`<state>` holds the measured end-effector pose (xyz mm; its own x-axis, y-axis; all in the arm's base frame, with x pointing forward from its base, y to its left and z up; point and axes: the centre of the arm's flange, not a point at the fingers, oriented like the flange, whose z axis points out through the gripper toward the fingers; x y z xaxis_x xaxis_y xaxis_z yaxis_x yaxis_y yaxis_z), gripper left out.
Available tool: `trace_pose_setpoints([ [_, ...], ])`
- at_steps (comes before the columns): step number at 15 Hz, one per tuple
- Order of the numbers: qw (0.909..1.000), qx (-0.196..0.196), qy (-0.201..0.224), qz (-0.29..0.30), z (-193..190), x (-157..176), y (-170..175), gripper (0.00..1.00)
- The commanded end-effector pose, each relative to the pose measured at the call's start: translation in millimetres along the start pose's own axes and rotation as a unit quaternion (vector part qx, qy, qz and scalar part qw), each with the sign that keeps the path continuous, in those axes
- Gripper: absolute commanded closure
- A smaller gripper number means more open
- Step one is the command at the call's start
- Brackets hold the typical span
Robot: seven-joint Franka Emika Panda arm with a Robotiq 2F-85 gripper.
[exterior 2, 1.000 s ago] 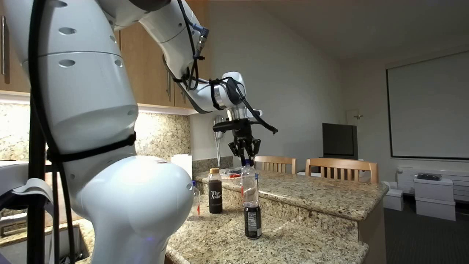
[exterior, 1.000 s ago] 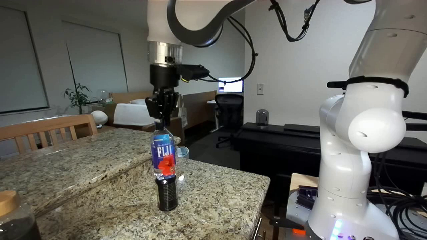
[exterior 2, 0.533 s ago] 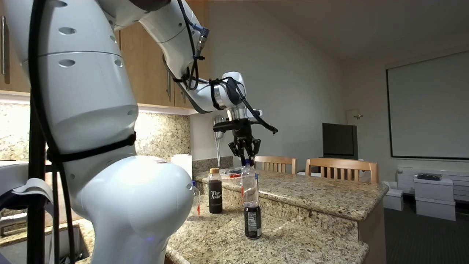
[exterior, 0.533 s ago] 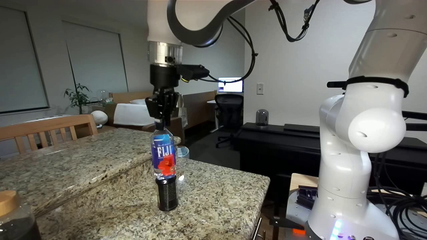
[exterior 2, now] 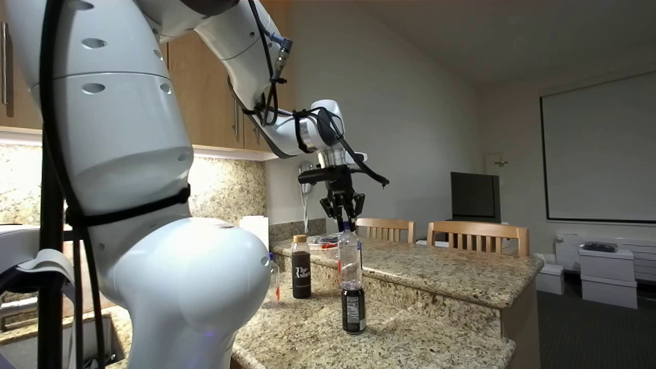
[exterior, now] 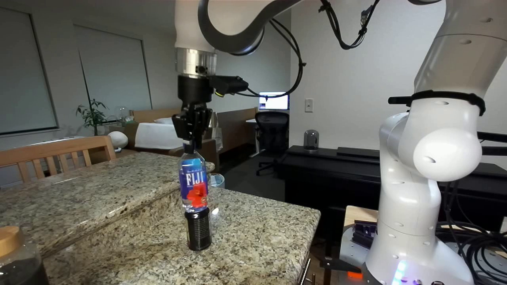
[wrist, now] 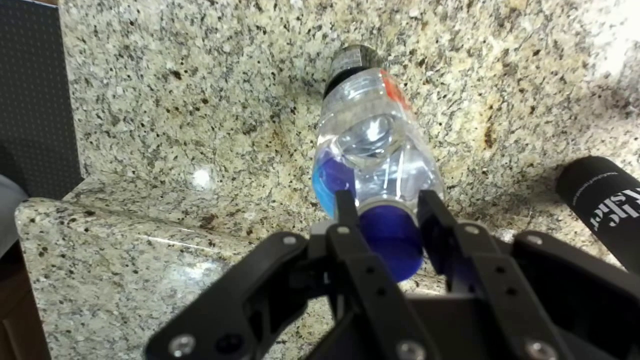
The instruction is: Put the blue bottle on the soda can
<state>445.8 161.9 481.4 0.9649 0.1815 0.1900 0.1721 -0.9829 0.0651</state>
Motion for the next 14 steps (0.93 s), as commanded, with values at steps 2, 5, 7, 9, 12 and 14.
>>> trace_pose_setpoints([
  [2, 1.0000, -0.001, 0.007, -0.003, -10.5, 3.3, 2.7, 0.85],
  [5, 1.0000, -0.002, 0.005, -0.002, -9.1, 3.0, 4.0, 0.85],
  [7, 1.0000, -0.003, 0.004, 0.000, -8.9, 2.8, 5.7, 0.85],
  [9, 1.0000, -0.003, 0.003, 0.001, -8.2, 2.7, 6.8, 0.85],
  [12, 1.0000, -0.001, 0.003, 0.002, -6.8, 2.2, 7.6, 0.85],
  [14, 1.0000, 0.001, 0.003, 0.000, -4.9, 2.3, 7.2, 0.85],
])
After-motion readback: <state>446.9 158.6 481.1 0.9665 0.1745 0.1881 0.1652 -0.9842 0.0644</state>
